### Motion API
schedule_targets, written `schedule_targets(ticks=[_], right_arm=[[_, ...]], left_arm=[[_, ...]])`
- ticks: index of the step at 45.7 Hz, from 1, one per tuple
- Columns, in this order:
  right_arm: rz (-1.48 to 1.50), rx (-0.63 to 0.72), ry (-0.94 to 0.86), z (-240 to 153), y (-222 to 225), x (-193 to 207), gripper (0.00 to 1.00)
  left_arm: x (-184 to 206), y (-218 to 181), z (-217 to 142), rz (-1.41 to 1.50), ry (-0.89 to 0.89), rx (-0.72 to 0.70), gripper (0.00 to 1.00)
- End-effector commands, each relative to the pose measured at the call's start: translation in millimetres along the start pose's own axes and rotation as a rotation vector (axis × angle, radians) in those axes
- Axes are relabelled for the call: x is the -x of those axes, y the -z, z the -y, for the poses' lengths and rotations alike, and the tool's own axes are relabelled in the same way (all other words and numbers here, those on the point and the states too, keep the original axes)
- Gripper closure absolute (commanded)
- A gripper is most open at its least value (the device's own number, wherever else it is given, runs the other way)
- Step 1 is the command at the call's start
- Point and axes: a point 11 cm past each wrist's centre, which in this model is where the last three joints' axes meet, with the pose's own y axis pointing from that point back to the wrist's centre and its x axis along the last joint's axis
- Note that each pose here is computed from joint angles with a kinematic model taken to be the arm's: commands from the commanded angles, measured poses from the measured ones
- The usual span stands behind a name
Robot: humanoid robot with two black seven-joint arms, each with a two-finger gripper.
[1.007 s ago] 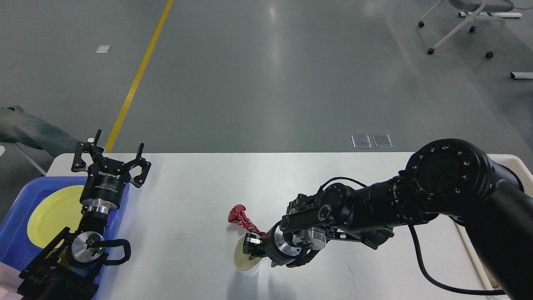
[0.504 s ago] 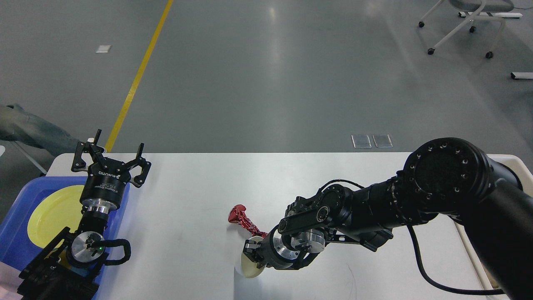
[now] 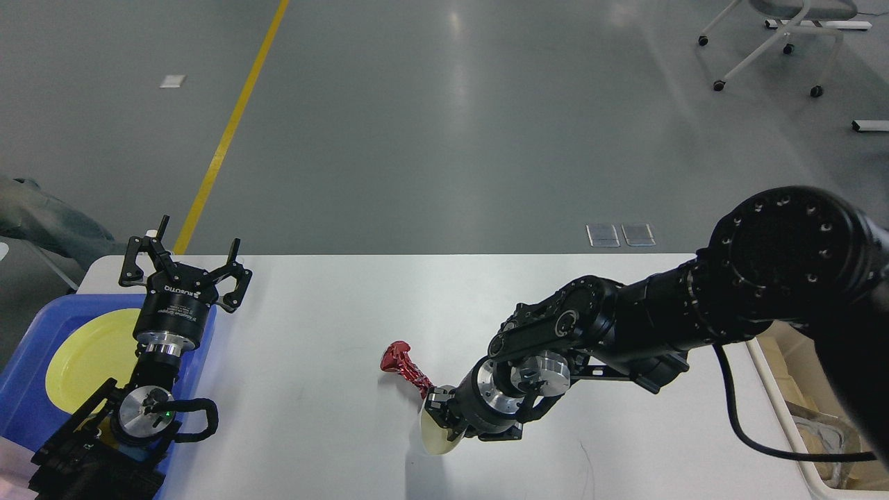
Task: Tidy desktop
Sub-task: 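Lower the right gripper onto the white paper cup and grasp it, then lift the white cup and carry it into the beige bin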
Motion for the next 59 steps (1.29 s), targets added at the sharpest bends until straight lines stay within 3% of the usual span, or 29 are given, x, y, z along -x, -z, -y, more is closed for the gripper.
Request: schedule_targets(ticks=[1,15,28,46,59], right_arm=[[-0.060,0.040,0.023,-41,-7,-8,1.00],[-0.152,0.105,0.020,-153,-21,-27,1.00],[-0.140,0.285,-0.132,-245,-59,-49,1.00],[-0.077,0.299,-0.127,-269,-80,-52,1.00],[0.154,0.264,-0.185,-283,-157,-84,1.00]], left_arm=[[0,0,0,0.000,0.000,0.000,0.01],[0,0,0,0.000,0.000,0.000,0.01],[-1,0,-1,0.000,-0.002,0.000,0.01],[-1,0,-1,0.000,-0.002,0.000,0.01],[-1,0,-1,0.000,-0.002,0.001,0.01]])
